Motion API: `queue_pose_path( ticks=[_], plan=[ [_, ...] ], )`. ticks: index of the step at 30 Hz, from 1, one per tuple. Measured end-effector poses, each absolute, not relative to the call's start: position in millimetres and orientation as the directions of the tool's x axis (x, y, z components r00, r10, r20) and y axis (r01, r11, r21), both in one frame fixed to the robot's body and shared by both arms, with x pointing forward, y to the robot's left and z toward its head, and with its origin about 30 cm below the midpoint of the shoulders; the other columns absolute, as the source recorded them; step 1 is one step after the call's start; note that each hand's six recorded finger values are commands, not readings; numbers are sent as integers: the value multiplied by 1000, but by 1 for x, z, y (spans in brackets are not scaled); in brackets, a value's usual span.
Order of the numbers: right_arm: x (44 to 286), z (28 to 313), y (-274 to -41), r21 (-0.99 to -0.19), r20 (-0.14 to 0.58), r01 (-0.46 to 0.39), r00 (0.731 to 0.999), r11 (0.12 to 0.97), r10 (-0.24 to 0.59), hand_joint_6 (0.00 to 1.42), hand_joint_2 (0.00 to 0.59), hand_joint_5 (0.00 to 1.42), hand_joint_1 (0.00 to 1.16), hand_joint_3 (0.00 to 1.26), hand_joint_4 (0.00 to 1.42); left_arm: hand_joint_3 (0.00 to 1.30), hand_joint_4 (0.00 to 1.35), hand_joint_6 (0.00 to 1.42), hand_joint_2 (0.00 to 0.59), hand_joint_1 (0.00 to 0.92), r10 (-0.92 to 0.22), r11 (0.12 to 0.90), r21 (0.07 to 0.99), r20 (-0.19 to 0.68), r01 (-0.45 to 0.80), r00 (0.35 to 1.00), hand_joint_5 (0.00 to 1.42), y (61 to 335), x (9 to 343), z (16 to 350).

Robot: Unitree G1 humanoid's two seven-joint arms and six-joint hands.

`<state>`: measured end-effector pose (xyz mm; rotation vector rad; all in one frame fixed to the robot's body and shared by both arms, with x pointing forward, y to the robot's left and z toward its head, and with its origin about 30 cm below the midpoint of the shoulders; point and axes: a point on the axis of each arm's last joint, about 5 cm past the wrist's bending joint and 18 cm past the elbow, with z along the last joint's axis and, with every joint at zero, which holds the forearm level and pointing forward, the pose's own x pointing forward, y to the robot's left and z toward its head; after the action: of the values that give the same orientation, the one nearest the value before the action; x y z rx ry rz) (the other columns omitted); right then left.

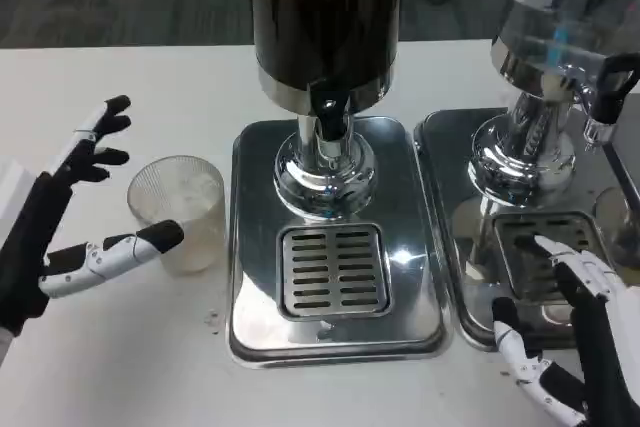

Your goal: Grasp the cup under the faucet to collect the drink, then remove the cup.

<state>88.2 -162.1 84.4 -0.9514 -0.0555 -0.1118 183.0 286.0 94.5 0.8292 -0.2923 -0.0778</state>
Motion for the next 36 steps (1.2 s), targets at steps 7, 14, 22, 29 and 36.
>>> queue_pose_path(
  ticks=[7,14,22,29,36],
  plan=[
    [87,84,-162,-807,91,117,993,579,-74,266,437,169,431,265,211,16,65,329,19,213,-204,668,744,196,-10,959,225,286,184,94],
    [85,83,-163,-807,83,113,993,579,-78,266,436,169,431,268,211,0,29,311,11,225,-245,653,755,123,70,962,197,283,190,92],
    [84,83,-163,-807,80,112,994,579,-80,269,431,170,430,272,211,0,27,309,11,225,-250,647,758,107,84,962,196,284,199,95],
    [83,83,-163,-808,78,110,994,578,-81,271,425,174,425,272,211,0,27,309,11,225,-231,661,745,97,83,968,196,286,203,94],
    [83,84,-163,-808,79,112,993,578,-82,277,414,184,432,272,211,0,40,316,10,226,-229,673,734,86,94,970,203,285,208,94]
  ],
)
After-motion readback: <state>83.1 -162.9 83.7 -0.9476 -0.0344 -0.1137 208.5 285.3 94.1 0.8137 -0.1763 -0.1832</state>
